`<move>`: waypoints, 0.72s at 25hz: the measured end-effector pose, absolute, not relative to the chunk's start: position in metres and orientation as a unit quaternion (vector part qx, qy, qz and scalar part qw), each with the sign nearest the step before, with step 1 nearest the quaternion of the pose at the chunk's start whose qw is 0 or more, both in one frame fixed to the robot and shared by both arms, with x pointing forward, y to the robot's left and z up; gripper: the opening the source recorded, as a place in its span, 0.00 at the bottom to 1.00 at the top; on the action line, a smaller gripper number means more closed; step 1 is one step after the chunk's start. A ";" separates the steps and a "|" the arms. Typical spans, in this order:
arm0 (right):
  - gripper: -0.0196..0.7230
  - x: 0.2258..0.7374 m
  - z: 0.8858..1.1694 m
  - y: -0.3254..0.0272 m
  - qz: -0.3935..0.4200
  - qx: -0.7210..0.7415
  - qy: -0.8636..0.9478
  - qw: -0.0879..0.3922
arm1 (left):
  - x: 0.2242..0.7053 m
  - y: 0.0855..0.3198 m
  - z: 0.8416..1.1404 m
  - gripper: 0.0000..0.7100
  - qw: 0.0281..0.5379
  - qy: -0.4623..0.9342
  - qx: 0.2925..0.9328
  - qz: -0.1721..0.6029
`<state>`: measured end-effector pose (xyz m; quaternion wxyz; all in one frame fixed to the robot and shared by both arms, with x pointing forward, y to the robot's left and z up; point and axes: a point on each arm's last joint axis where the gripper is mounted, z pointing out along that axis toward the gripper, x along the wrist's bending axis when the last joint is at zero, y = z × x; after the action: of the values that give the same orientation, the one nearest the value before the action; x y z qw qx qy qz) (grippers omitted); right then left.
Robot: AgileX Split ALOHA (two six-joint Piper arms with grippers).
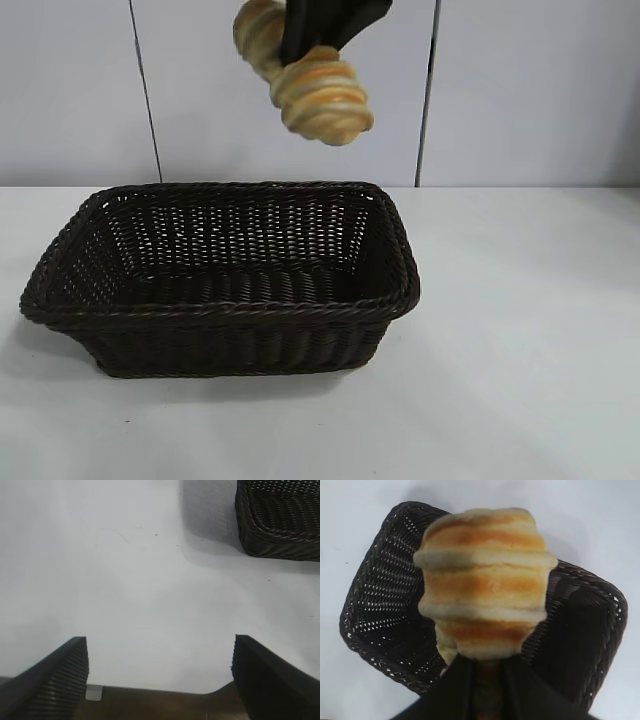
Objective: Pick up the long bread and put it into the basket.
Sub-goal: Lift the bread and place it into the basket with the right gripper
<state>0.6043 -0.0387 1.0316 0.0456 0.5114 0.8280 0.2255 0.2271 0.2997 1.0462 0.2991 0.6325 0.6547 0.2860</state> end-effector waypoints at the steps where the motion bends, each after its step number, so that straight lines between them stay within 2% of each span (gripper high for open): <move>1: 0.12 0.606 1.023 -0.036 0.220 0.512 0.829 0.041 | 0.227 0.300 1.046 0.80 0.299 0.655 0.632 0.286; 5: 0.12 0.607 1.005 -0.025 0.213 0.505 0.836 0.034 | 0.227 0.300 1.046 0.80 0.299 0.655 0.632 0.286; 12: 0.15 0.606 1.003 -0.018 0.225 0.494 0.839 0.039 | 0.227 0.300 1.046 0.80 0.299 0.655 0.632 0.286; 14: 0.25 0.606 1.003 -0.018 0.227 0.494 0.838 0.040 | 0.227 0.300 1.046 0.80 0.299 0.655 0.632 0.286; 17: 0.53 0.606 1.003 -0.018 0.228 0.493 0.839 0.040 | 0.227 0.300 1.046 0.80 0.299 0.655 0.632 0.286; 18: 0.59 0.606 1.003 -0.018 0.228 0.493 0.839 0.040 | 0.227 0.300 1.046 0.80 0.299 0.655 0.632 0.286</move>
<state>0.6064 -0.0180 1.0028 0.0404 0.4930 0.8388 0.2276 0.2271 0.2997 1.0462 0.2991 0.6325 0.6547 0.2860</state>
